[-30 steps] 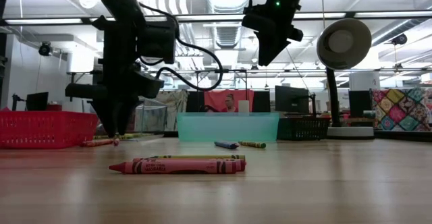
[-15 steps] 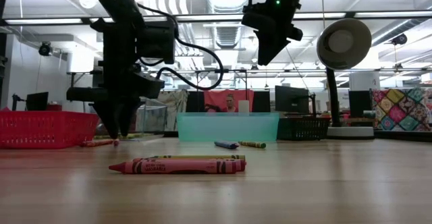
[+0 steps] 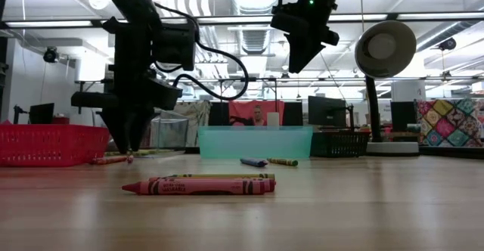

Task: Sort crayons
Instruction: Put the red crayon into the red bin

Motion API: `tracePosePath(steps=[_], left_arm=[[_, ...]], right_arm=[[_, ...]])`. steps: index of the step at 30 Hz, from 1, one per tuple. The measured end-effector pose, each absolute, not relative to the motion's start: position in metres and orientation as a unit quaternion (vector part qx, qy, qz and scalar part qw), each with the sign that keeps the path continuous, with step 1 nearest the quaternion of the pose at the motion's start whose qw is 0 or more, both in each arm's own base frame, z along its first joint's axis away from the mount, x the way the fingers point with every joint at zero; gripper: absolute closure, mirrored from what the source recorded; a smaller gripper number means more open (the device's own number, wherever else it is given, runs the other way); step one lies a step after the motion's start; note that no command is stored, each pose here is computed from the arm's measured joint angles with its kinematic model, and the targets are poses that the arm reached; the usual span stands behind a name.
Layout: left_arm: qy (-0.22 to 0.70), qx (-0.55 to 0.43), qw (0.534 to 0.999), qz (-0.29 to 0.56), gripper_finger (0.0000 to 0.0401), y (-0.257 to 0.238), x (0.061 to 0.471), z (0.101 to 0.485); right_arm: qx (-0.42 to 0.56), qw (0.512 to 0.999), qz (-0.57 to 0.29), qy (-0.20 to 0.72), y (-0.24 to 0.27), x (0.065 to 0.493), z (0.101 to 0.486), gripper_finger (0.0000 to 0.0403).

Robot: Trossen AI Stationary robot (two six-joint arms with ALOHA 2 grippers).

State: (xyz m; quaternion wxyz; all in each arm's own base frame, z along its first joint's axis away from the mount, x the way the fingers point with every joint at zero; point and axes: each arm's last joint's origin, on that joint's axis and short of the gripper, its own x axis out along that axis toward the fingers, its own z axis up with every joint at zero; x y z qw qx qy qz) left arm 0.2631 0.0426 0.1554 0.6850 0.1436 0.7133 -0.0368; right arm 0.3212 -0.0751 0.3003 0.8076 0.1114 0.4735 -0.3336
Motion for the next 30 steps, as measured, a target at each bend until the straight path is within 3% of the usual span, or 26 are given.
tracePosePath(steps=[15,23,30], left_arm=[[0.701,0.145,0.697,-0.043,0.0289,0.041,0.263,0.162],[0.668,0.135,0.728,-0.070,0.0289,0.034,0.268,0.166],[0.681,0.196,0.702,-0.066,0.0289,0.022,0.270,0.160]], right_arm=[[0.112,0.808,-0.334,0.473,-0.075,0.321,0.300,0.0323],[0.112,0.808,-0.334,0.473,-0.075,0.321,0.300,0.0323],[0.110,0.810,-0.331,0.472,-0.073,0.322,0.300,0.0323]])
